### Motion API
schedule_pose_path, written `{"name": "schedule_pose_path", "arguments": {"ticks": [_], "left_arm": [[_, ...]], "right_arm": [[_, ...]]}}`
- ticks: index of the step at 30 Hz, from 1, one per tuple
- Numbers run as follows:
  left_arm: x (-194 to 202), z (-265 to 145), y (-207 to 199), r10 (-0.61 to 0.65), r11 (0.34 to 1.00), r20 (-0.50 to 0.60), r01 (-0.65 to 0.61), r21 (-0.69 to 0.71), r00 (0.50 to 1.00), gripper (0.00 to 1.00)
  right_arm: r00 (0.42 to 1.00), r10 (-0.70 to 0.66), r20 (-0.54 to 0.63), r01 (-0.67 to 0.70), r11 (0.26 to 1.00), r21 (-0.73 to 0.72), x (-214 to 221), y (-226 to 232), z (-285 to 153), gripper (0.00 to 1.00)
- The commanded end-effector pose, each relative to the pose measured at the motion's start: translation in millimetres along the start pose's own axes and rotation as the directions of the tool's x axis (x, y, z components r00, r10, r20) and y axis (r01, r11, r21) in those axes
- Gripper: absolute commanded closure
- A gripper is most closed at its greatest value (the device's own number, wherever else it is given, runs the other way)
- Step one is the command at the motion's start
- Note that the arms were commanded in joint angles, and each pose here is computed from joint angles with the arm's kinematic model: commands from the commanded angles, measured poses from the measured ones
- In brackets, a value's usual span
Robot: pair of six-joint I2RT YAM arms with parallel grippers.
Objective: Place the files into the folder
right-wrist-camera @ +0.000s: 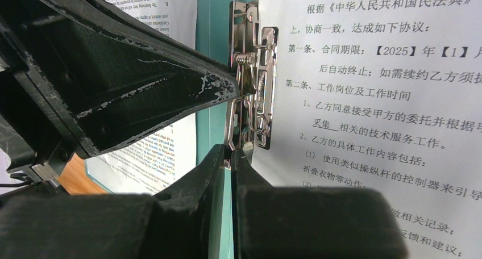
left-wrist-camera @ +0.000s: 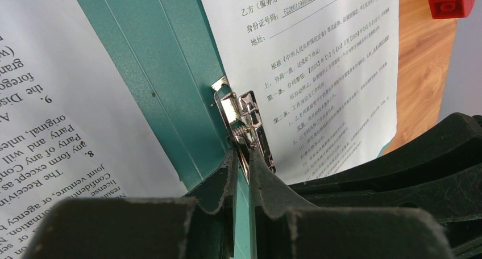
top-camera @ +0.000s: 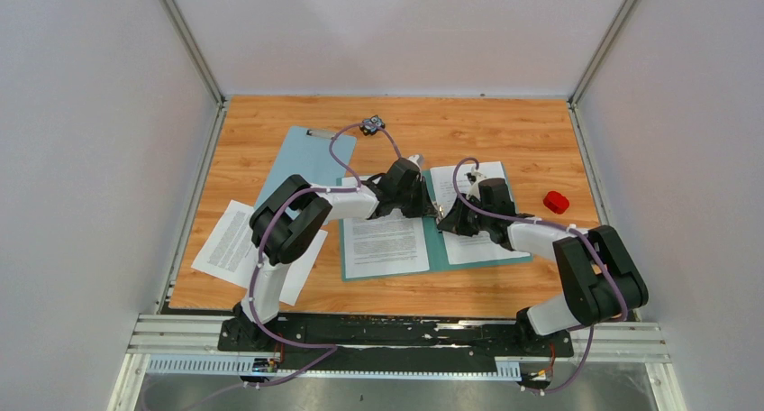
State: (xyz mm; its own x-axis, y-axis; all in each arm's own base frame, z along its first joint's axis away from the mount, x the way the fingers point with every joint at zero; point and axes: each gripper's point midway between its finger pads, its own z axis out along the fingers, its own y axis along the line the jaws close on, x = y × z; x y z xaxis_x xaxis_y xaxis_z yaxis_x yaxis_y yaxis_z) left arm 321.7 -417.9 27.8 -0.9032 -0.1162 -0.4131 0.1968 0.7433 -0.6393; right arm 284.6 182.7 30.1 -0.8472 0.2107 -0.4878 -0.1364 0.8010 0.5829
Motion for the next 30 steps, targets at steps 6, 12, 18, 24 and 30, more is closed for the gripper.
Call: {"name": "schedule_pose_path", "arguments": {"ticks": [6, 12, 18, 24, 30], "left_arm": [[37, 3, 82, 0.024, 0.961, -0.097, -0.050, -0.271, 0.995, 0.94], [35, 3, 83, 0.031, 0.957, -0.093, -0.056, -0.283, 0.995, 0.94], [33, 3, 83, 0.033, 0.959, -0.087, -0.056, -0.278, 0.996, 0.94], [37, 5, 82, 0.021, 0.963, -0.088, -0.044, -0.267, 0.996, 0.95], [40, 5, 77, 0.009, 0.969, -0.088, -0.030, -0.244, 0.996, 0.94]], "right_arm": [[0.997, 0.070, -0.041, -0.059, 0.970, 0.235, 33, -54, -3, 0.99], [0.994, 0.103, -0.019, -0.095, 0.961, 0.259, 35, -58, -4, 1.00], [0.997, 0.077, -0.023, -0.071, 0.977, 0.200, 38, -49, 3, 1.00], [0.996, 0.074, -0.039, -0.070, 0.992, 0.108, 46, -33, 11, 1.00], [0.998, 0.048, -0.032, -0.045, 0.996, 0.073, 35, -23, 13, 1.00]]}}
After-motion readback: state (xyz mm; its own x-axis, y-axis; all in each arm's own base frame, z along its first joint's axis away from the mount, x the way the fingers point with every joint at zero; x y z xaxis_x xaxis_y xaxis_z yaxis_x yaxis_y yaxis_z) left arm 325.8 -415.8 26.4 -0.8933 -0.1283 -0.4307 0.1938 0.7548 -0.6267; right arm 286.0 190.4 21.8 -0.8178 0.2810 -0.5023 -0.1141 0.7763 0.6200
